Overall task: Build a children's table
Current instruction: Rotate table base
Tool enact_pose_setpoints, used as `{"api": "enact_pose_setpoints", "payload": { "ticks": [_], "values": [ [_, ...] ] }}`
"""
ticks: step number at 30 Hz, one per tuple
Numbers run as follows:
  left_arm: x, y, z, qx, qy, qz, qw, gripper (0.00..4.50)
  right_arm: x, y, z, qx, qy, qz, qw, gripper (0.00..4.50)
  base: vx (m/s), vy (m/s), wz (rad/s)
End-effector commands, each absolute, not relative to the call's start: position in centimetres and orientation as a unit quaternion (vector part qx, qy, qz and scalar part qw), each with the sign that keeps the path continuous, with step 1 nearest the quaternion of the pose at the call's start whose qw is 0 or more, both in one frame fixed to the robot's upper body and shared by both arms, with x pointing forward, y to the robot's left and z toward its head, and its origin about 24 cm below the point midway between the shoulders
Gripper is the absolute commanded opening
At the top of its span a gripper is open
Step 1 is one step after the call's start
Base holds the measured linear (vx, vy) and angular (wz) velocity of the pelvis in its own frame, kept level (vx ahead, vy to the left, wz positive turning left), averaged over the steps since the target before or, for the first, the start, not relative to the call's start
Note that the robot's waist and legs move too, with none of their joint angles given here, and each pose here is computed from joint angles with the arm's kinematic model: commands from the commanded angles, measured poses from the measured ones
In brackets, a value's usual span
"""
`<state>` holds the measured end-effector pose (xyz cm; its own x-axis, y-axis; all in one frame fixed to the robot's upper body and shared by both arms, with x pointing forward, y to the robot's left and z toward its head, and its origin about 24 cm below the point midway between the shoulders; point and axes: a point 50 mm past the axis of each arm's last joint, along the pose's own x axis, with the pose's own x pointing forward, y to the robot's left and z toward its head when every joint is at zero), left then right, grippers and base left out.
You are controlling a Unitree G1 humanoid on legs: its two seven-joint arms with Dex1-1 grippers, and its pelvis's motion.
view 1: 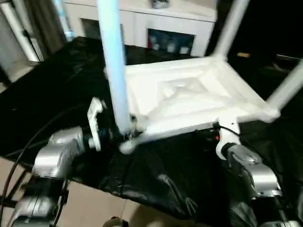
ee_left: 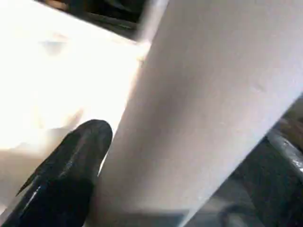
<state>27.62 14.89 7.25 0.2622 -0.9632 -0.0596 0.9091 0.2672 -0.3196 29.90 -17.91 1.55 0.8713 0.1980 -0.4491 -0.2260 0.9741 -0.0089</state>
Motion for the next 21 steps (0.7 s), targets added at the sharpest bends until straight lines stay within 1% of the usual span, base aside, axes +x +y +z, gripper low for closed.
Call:
{"api": "enact_pose_setpoints", "payload": {
  "ticks": [1, 3, 5, 6, 8, 10, 11, 13, 14, 15, 16, 19, 20, 21],
  "values": [
    [26.2, 12.1, 7.9, -0.122, 0.115, -0.656, 0.736, 4.50, 30.7, -16.4, 2.2, -0.033, 0.209, 0.138, 0.968, 4.48, 0.000, 0.000, 0.00],
    [25.5, 11.0, 8.1, -0.134, 0.114, -0.668, 0.723, 4.50, 30.9, -15.9, 2.2, -0.035, 0.208, 0.146, 0.966, 4.48, 0.000, 0.000, 0.00],
    [25.2, 10.6, 8.2, -0.141, 0.116, -0.674, 0.716, 4.50, 31.0, -15.7, 2.1, -0.035, 0.207, 0.150, 0.966, 4.48, 0.000, 0.000, 0.00],
    [25.2, 10.6, 8.2, -0.141, 0.116, -0.674, 0.716, 4.50, 31.0, -15.7, 2.1, -0.035, 0.207, 0.150, 0.966, 4.48, 0.000, 0.000, 0.00],
    [25.0, 9.4, 8.3, -0.145, 0.117, -0.674, 0.715, 4.50, 31.3, -15.1, 2.0, -0.038, 0.208, 0.165, 0.963, 4.48, 0.000, 0.000, 0.00],
    [24.9, 8.8, 8.3, -0.146, 0.117, -0.674, 0.715, 4.50, 31.5, -14.8, 1.9, -0.039, 0.209, 0.171, 0.962, 4.48, 0.000, 0.000, 0.00],
    [25.3, 8.1, 8.2, -0.138, 0.112, -0.667, 0.724, 4.50, 31.7, -14.5, 1.7, -0.041, 0.209, 0.178, 0.961, 4.48, 0.000, 0.000, 0.00],
    [25.3, 8.0, 8.2, -0.138, 0.111, -0.665, 0.725, 4.50, 31.7, -14.4, 1.7, -0.041, 0.209, 0.179, 0.961, 4.48, 0.000, 0.000, 0.00],
    [26.2, 6.6, 8.2, -0.131, 0.098, -0.650, 0.742, 4.50, 32.0, -13.7, 1.7, -0.036, 0.202, 0.196, 0.959, 4.48, 0.000, 0.000, 0.00],
    [26.4, 6.1, 8.2, -0.131, 0.094, -0.647, 0.745, 4.50, 32.1, -13.4, 1.8, -0.028, 0.198, 0.206, 0.958, 4.48, 0.000, 0.000, 0.00],
    [26.5, 6.0, 8.3, -0.132, 0.093, -0.647, 0.746, 4.50, 32.1, -13.3, 1.8, -0.025, 0.196, 0.210, 0.958, 4.48, 0.000, 0.000, 0.00],
    [26.6, 3.7, 8.9, -0.148, 0.082, -0.666, 0.726, 4.50, 32.4, -12.0, 1.7, -0.009, 0.190, 0.249, 0.950, 4.48, 0.000, 0.000, 0.00],
    [26.7, 2.6, 9.2, -0.155, 0.074, -0.667, 0.725, 4.50, 32.7, -11.6, 1.6, -0.007, 0.191, 0.252, 0.949, 4.48, 0.000, 0.000, 0.00],
    [26.8, 2.3, 9.3, -0.155, 0.072, -0.666, 0.726, 4.50, 32.8, -11.5, 1.7, -0.007, 0.190, 0.250, 0.949, 4.48, 0.000, 0.000, 0.00]
  ]
}}
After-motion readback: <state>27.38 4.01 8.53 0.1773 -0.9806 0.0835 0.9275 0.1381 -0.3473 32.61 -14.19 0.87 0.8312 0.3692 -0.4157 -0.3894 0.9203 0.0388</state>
